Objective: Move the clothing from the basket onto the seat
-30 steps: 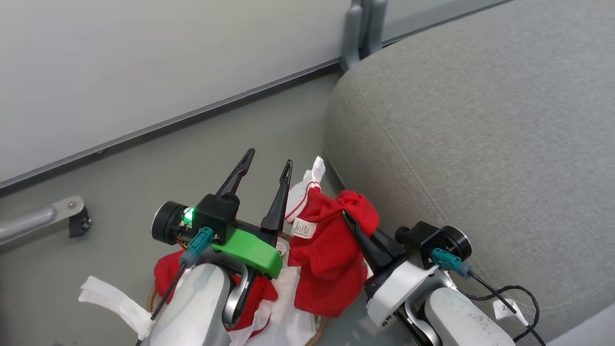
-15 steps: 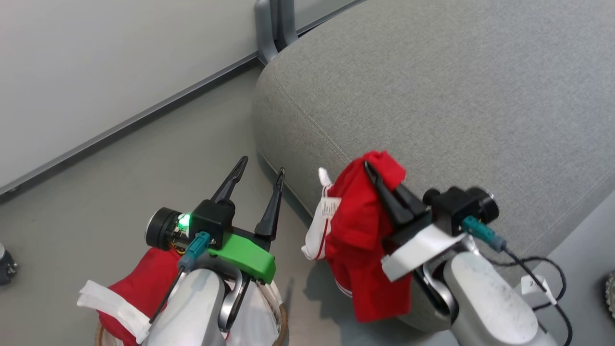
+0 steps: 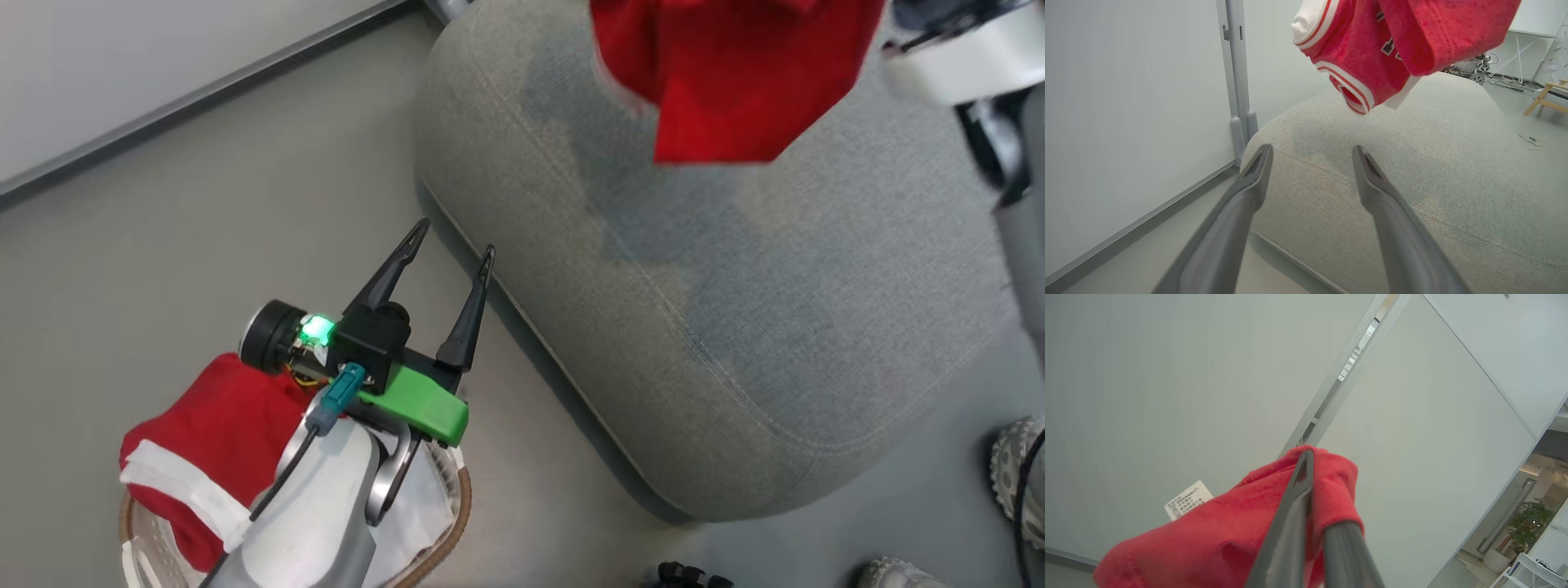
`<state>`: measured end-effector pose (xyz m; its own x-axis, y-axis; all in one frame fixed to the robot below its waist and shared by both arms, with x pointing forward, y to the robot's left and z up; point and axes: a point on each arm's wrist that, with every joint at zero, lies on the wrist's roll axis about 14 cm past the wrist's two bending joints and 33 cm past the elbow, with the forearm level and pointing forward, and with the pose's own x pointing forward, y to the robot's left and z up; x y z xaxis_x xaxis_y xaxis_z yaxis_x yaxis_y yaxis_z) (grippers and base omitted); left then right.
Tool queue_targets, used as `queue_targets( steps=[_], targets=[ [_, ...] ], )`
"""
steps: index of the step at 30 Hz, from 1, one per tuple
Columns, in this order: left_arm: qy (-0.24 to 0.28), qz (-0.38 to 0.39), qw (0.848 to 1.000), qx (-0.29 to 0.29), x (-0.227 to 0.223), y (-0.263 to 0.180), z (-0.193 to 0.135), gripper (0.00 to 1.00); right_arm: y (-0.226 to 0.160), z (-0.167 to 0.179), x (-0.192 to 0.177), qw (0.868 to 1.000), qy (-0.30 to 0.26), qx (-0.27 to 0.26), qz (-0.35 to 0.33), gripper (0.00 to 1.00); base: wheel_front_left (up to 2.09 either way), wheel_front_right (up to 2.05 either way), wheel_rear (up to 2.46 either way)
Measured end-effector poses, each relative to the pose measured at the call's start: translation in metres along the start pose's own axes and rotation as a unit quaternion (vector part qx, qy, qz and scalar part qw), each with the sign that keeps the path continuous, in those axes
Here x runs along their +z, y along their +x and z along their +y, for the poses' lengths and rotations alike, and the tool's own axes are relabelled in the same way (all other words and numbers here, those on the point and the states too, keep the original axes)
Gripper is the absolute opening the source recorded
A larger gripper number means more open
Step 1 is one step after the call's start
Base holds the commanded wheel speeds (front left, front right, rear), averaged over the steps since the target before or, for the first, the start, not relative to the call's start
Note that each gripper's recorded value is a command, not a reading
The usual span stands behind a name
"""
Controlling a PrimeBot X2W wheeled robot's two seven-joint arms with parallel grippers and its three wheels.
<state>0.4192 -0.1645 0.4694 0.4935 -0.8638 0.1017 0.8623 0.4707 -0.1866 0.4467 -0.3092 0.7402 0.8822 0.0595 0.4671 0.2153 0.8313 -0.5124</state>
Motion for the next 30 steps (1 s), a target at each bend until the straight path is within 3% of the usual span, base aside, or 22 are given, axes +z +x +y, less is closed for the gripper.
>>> queue_targets(
  steps=[6, 13, 19, 26, 28, 30],
  targets=[
    [-0.004, -0.005, 1.0, 0.001, -0.009, 0.004, 0.019, 1.0, 0.033, -0.026, -0.031, 0.999, -0.04, -0.024, 0.024, 0.0, 0.0, 0.0, 0.0],
    [-0.014, 0.001, 1.0, 0.012, -0.03, 0.004, 0.045, 1.0, 0.026, -0.022, -0.131, 0.989, -0.003, -0.064, 0.134, 0.0, 0.0, 0.0, 0.0],
    [-0.03, 0.025, 0.999, 0.03, -0.059, -0.007, 0.063, 1.0, -0.035, -0.003, -0.23, 0.957, 0.029, -0.097, 0.271, 0.0, 0.0, 0.0, 0.0],
    [-0.04, 0.046, 0.996, 0.059, -0.076, -0.023, 0.081, 1.0, -0.114, 0.034, -0.285, 0.916, 0.079, -0.134, 0.37, 0.0, 0.0, 0.0, 0.0],
    [-0.038, 0.048, 0.996, 0.062, -0.075, -0.025, 0.081, 1.0, -0.131, 0.037, -0.287, 0.909, 0.081, -0.137, 0.385, 0.14, 0.0, 0.0, 0.0],
    [-0.038, 0.048, 0.996, 0.067, -0.072, -0.027, 0.081, 1.0, -0.149, 0.036, -0.286, 0.902, 0.084, -0.146, 0.397, 0.64, 0.0, 0.0, 0.0]
  ],
)
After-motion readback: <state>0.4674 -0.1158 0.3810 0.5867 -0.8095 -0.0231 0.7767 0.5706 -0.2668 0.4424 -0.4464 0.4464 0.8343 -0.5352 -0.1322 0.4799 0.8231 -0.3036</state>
